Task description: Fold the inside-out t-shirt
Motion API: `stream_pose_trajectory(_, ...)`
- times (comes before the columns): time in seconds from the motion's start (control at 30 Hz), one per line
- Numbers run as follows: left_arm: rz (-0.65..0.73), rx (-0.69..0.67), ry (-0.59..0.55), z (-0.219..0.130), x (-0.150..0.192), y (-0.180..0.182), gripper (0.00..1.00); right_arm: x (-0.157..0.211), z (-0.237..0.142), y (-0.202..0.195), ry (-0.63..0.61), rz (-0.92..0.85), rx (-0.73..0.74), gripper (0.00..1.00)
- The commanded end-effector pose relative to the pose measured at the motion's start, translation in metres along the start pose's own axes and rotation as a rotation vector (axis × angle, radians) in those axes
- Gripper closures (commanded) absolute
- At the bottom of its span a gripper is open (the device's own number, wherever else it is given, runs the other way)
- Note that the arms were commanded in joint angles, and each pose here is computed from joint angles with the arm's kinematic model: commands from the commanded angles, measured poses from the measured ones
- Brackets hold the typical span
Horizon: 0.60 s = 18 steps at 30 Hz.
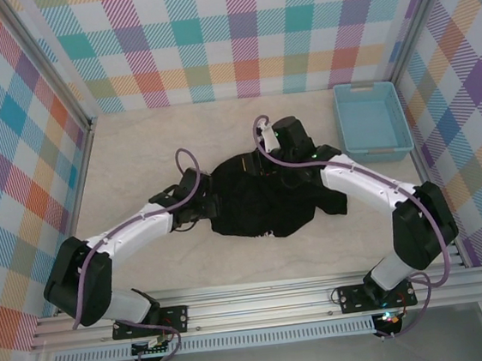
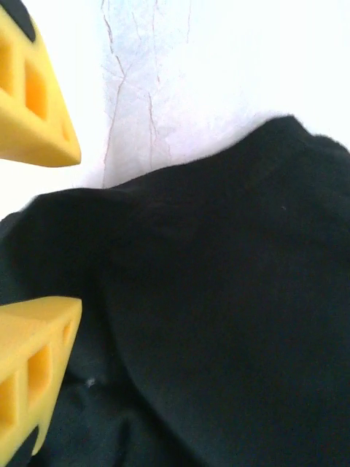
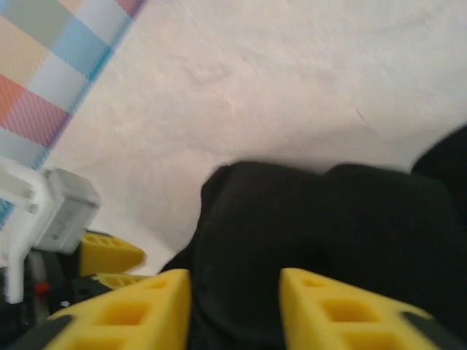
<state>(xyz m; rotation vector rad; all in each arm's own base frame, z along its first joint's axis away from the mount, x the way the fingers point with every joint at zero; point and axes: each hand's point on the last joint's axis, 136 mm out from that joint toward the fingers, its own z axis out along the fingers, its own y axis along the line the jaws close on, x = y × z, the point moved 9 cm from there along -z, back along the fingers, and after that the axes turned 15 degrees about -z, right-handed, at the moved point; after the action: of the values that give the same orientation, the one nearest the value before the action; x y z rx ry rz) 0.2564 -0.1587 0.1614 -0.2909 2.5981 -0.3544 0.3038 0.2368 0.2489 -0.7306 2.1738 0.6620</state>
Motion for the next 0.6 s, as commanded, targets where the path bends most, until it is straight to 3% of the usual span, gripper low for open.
stream_pose_trajectory(0.0, 0.008, -0.024, -0.025, -0.015, 0.005, 0.010, 0.38, 0.027, -0.006, -0.008, 0.136, -0.006, 0.074, 0.51)
stream_pose_trajectory(0.1, -0.004, 0.055, -0.050, -0.028, 0.012, 0.010, 0.30, 0.052, -0.014, -0.003, 0.191, 0.000, 0.018, 0.46)
stream_pose_trajectory(0.23, -0.013, 0.116, -0.087, -0.038, 0.014, 0.010, 0.28, 0.072, -0.007, 0.008, 0.199, 0.005, -0.166, 0.40)
stream_pose_trajectory(0.57, 0.003, 0.109, -0.113, -0.046, 0.010, 0.010, 0.28, 0.058, 0.052, 0.001, 0.187, -0.093, -0.268, 0.40)
